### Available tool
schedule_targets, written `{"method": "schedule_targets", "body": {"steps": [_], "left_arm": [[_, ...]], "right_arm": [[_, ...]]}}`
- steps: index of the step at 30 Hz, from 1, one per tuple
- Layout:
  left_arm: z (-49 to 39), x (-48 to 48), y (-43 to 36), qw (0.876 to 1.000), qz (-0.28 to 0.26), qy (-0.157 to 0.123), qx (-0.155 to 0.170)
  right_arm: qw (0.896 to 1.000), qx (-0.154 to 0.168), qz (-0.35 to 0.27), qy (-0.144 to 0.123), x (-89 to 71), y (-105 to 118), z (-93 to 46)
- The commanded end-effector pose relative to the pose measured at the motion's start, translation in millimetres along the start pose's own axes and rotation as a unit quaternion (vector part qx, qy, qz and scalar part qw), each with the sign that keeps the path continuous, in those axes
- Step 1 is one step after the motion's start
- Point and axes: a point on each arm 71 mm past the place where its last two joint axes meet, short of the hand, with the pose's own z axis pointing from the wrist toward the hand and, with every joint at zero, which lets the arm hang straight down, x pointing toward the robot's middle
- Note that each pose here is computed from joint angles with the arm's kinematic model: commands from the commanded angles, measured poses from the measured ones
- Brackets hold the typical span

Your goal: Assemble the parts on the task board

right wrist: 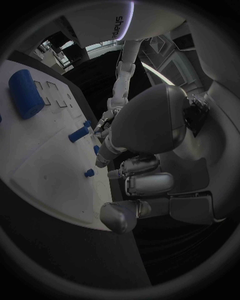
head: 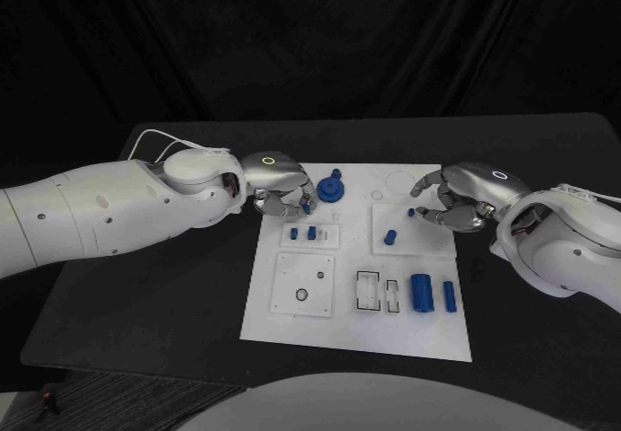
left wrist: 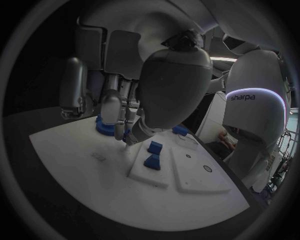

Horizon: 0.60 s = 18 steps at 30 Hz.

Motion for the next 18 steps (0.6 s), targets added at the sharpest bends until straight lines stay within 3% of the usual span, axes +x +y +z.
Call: {"method": "schedule_targets", "body": {"steps": [1,18], "left_arm": [[1.1,1.1,-2.4,1.0,-0.006,0.003,0.005],[2.6,4.2,-3.9,1.0,-0.01,0.011,0.007]], "right_arm": [[1.0,0.004,-0.001,0.003,1.5,-0.4,-0.3],[1.0,0.004,-0.001,0.005,2.6,0.0,-0.2]]}}
